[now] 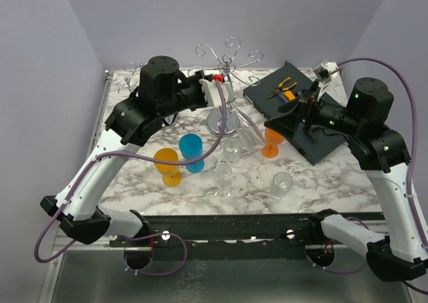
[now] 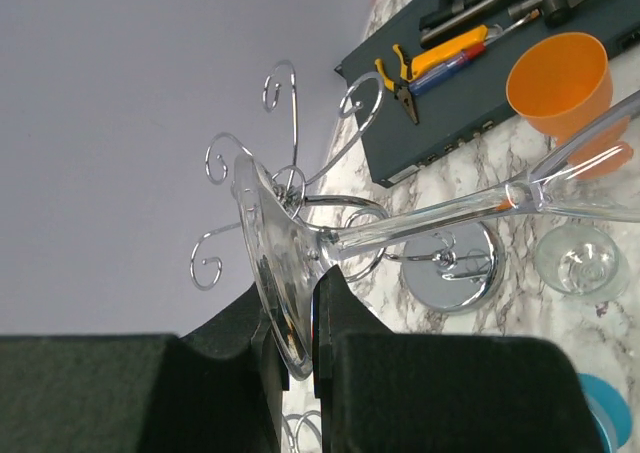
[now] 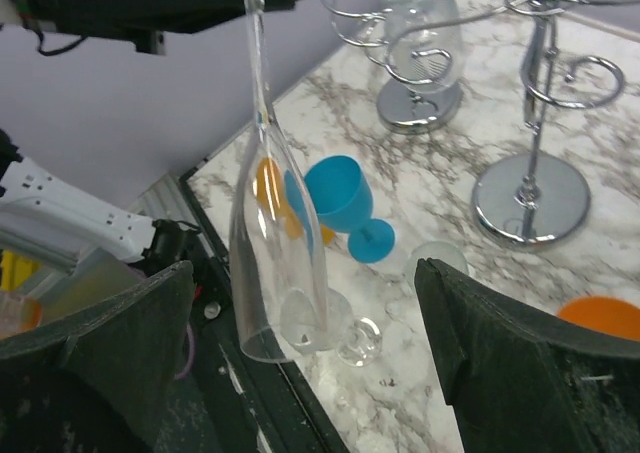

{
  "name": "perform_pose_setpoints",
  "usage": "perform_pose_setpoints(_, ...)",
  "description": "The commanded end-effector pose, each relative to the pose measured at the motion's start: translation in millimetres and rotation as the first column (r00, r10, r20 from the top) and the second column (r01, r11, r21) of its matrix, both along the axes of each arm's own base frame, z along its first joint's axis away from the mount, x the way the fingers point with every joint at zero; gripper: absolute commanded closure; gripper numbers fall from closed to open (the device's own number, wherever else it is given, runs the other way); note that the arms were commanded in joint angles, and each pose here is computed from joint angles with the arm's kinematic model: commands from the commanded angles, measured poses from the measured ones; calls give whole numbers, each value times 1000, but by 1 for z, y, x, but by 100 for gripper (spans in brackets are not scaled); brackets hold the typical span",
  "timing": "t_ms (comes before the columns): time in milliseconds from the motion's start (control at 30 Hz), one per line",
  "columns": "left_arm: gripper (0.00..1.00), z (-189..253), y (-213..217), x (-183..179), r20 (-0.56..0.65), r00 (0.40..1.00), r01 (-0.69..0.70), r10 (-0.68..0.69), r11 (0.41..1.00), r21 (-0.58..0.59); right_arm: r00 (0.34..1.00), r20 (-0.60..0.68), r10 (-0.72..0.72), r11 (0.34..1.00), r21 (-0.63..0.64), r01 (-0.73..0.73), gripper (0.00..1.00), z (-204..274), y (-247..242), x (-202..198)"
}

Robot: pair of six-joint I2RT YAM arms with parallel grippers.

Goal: Place the wine glass upside down on the wine glass rack
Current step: Turn the wine glass upside down at the wine rack.

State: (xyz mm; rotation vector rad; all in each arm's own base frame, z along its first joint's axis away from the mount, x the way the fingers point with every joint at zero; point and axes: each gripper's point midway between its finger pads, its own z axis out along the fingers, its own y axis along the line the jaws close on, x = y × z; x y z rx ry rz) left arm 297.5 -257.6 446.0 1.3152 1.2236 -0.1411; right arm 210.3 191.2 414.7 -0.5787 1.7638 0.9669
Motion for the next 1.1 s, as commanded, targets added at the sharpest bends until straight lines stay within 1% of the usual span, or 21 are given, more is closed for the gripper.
perform_pose_setpoints(0,100,22,-6,-14,225,970,80,-94,994,74,976,59,207,973,95,-212,0,16,30,-2)
perform_pose_setpoints(100,100,23,-9,-20,278,953,93,-119,990,105,956,63,288,946,135,-294,0,13,40,-5)
perform_pose_setpoints(333,100,27,-13,-26,389,907,109,-163,981,157,945,41,323,938,118,-326,0,-16,53,1)
perform_pose_setpoints(600,100,38,-17,-23,450,878,98,-163,982,164,951,19,309,951,8,-309,1,-62,85,1)
perform_pose_setpoints(700,100,37,-17,-22,463,870,97,-169,979,177,964,5,267,963,-41,-267,6,-78,92,7)
perform_pose_setpoints(767,100,36,-17,-23,471,865,95,-174,978,186,971,13,237,970,-48,-236,11,-84,91,11)
perform_pose_setpoints(833,100,36,-16,-24,478,860,95,-178,976,194,981,41,190,981,-40,-188,19,-84,88,17)
perform_pose_setpoints(900,100,35,-16,-24,479,859,96,-180,976,195,989,65,136,991,-22,-135,36,-83,83,22)
perform_pose_setpoints(933,100,35,-15,-24,479,859,95,-179,976,196,989,74,126,992,-17,-125,46,-84,82,22)
perform_pose_setpoints(967,100,35,-15,-24,478,860,94,-178,976,194,990,85,112,994,-11,-111,54,-85,81,24)
perform_pose_setpoints(1000,100,35,-15,-25,477,861,95,-178,977,192,991,87,98,995,-7,-98,60,-88,80,26)
perform_pose_setpoints(1067,100,34,-16,-26,474,861,101,-182,976,192,992,101,69,998,6,-70,67,-91,78,30)
